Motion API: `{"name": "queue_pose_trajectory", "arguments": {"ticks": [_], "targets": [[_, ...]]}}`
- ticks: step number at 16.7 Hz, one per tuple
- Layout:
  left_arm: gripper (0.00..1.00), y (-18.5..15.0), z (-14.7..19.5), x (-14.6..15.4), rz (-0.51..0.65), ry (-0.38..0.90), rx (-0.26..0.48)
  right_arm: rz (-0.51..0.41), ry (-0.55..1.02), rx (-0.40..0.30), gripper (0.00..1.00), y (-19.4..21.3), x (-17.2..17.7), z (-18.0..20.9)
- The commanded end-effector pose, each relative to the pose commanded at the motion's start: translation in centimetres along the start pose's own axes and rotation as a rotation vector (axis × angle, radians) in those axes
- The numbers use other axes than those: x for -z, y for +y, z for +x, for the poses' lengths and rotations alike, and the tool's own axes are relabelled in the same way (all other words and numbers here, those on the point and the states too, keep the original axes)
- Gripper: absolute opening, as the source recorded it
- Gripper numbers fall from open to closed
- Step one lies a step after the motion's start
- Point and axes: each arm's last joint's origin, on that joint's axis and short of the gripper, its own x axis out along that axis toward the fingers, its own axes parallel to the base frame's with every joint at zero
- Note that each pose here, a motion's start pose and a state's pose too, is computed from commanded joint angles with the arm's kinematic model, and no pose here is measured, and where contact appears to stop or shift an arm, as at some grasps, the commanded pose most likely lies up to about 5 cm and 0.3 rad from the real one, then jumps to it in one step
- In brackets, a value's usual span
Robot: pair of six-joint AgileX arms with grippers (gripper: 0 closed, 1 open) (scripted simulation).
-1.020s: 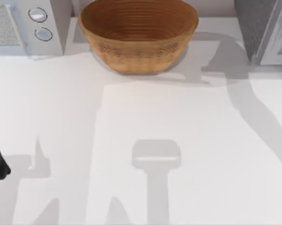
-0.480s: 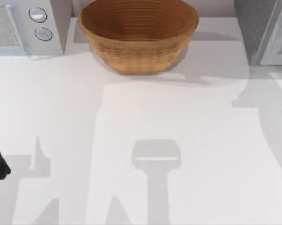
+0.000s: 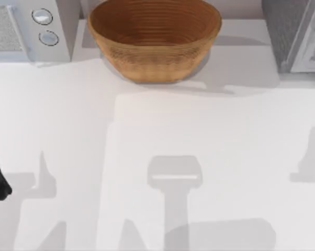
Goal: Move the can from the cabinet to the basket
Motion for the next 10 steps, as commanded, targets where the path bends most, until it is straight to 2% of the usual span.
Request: {"name": "queue_pose_trajectory", "arguments": {"ticks": [2,5,10], "targets": [[1.0,0.0,0.0,0.0,0.0,0.0,0.0,0.008,-0.034,-0.003,0.0,-0.3,3.2,-0.1],[1.0,0.0,0.0,0.0,0.0,0.0,0.0,0.013,-0.084,-0.005,0.0,-0.7,6.1,0.0],[1.0,0.0,0.0,0.0,0.0,0.0,0.0,0.014,-0.099,-0.005,0.0,-0.7,6.8,0.0]]}}
